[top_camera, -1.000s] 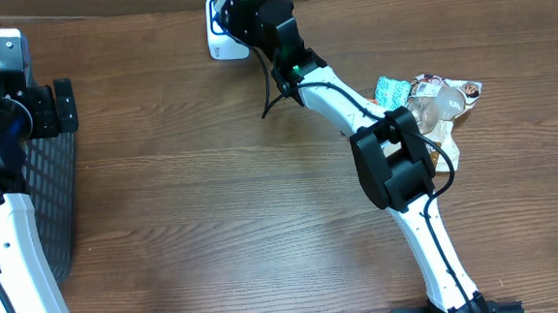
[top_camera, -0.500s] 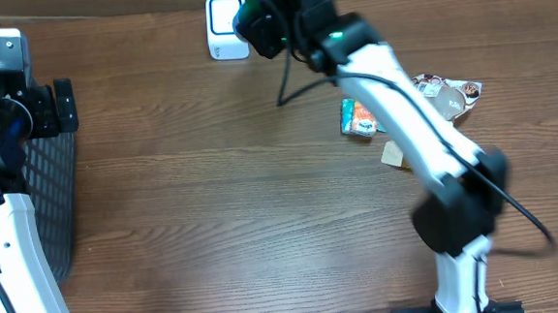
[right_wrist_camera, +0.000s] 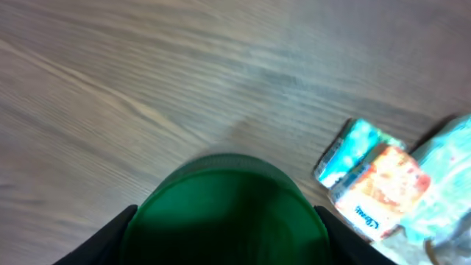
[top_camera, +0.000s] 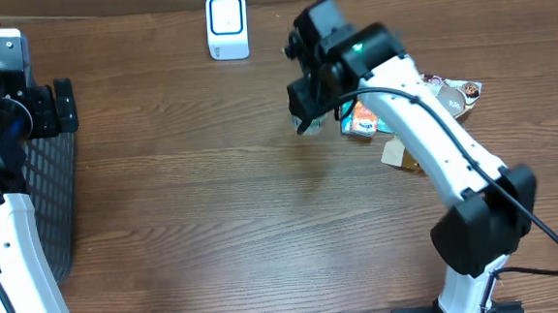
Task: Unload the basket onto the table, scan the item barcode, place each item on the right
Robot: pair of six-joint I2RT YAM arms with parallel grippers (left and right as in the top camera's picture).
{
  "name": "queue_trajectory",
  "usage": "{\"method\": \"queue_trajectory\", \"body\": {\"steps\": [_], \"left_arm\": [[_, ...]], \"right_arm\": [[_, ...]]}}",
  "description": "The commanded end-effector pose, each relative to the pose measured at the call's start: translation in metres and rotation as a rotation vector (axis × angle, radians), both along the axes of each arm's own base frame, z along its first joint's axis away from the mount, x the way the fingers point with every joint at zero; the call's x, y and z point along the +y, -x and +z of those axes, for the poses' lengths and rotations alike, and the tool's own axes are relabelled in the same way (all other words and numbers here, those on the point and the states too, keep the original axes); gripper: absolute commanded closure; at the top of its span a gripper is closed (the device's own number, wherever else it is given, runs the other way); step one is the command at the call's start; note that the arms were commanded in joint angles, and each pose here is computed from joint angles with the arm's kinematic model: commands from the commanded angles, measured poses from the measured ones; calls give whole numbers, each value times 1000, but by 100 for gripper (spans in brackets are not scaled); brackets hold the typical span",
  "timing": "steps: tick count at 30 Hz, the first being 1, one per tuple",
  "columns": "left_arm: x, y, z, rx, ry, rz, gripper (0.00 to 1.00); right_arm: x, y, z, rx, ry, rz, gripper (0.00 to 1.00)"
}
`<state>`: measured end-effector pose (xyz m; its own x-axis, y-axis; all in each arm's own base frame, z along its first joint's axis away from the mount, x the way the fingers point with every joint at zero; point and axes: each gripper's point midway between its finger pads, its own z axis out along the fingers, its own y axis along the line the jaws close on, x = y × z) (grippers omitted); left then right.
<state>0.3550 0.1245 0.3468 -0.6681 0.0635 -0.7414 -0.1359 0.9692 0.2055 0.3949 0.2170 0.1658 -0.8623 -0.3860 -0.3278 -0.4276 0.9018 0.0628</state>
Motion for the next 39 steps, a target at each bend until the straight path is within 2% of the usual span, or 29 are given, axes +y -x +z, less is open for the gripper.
{"method": "queue_trajectory", "body": {"steps": [1, 11, 20, 22, 26, 28, 29, 35, 39], "left_arm": [[0, -1, 9, -20, -17, -13, 1], [0, -1, 9, -20, -17, -13, 1], [0, -1, 9, -20, -17, -14, 1], [0, -1, 9, -20, -17, -13, 0], [0, -1, 9, -20, -17, -13, 1], [0, -1, 9, -20, -17, -13, 0], [0, -1, 9, -21, -18, -14, 0], [0, -1, 9, -20, -17, -13, 0], [0, -1, 9, -21, -18, -13, 0]], "right_arm": [[-8, -5, -29, -14, 38, -32, 67], [-36, -25, -80, -129, 171, -101, 67], [-50, -28, -103, -135, 163, -134, 66], [-50, -28, -103, -134, 157, -133, 59], [-47, -27, -104, -127, 144, -128, 55], [-43, -27, -101, -125, 125, -122, 42], [-41, -28, -97, -124, 114, -119, 38], [-30, -36, -54, -132, 53, -138, 27], [-23, -35, -23, -117, 23, -124, 13]]}}
